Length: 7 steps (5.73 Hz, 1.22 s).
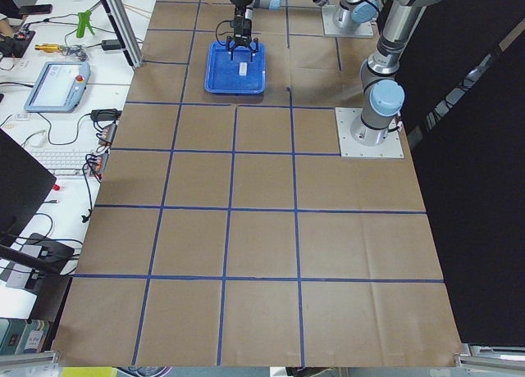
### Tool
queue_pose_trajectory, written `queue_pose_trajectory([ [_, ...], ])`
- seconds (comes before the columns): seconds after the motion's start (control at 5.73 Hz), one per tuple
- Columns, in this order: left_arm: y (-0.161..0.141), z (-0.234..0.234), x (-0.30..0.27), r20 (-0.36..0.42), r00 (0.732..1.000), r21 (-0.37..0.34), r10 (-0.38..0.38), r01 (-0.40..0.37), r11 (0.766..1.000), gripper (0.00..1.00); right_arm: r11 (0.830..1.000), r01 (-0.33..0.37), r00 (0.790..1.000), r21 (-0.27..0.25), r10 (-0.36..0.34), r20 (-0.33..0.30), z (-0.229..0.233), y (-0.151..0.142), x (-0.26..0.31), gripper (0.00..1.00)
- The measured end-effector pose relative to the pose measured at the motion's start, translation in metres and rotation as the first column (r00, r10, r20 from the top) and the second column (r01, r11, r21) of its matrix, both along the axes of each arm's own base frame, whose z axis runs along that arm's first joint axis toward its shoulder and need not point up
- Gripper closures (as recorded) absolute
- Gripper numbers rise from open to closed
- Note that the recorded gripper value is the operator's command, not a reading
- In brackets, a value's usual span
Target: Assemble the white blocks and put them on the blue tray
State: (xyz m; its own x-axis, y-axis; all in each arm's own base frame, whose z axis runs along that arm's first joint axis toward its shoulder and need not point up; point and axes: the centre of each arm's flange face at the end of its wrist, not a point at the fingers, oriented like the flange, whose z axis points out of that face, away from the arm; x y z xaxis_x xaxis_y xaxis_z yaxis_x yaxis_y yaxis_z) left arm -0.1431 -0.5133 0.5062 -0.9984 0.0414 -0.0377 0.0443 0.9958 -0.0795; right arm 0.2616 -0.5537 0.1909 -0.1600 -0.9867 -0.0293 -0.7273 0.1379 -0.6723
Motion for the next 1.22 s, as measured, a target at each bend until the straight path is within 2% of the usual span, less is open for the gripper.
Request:
queue_pose_trajectory([
  [0.17,0.000,0.000,0.000,0.001,1.000,0.000,0.000,0.000,1.000,0.01,1.000,0.019,0.999,0.022,-0.018,-0.044,0.020,-0.007,-0.005,0.00],
  [0.35,0.000,0.000,0.000,0.001,1.000,0.000,0.000,0.000,1.000,0.01,0.997,0.048,0.992,0.057,-0.041,-0.119,0.046,-0.014,-0.012,0.00],
  [0.52,0.000,0.000,0.000,0.001,1.000,0.000,-0.001,0.001,1.000,0.01,0.989,0.105,0.973,0.106,-0.080,-0.216,0.078,-0.019,-0.022,0.00],
  [0.7,0.000,0.000,0.000,0.001,1.000,0.000,-0.001,0.001,1.000,0.01,0.965,0.211,0.934,0.159,-0.150,-0.325,0.112,-0.023,-0.037,0.00],
  [0.87,0.001,0.001,0.000,0.001,1.000,-0.001,-0.001,0.001,1.000,0.01,0.915,0.355,0.871,0.192,-0.249,-0.424,0.139,-0.028,-0.057,0.00],
  [1.05,0.001,0.001,0.000,0.002,1.000,-0.002,-0.001,0.001,1.000,0.01,0.830,0.519,0.779,0.205,-0.360,-0.514,0.163,-0.030,-0.077,0.00],
  [1.22,0.001,0.002,0.000,0.002,1.000,-0.003,-0.001,0.001,1.000,0.01,0.713,0.676,0.652,0.187,-0.461,-0.603,0.187,-0.024,-0.097,0.00],
])
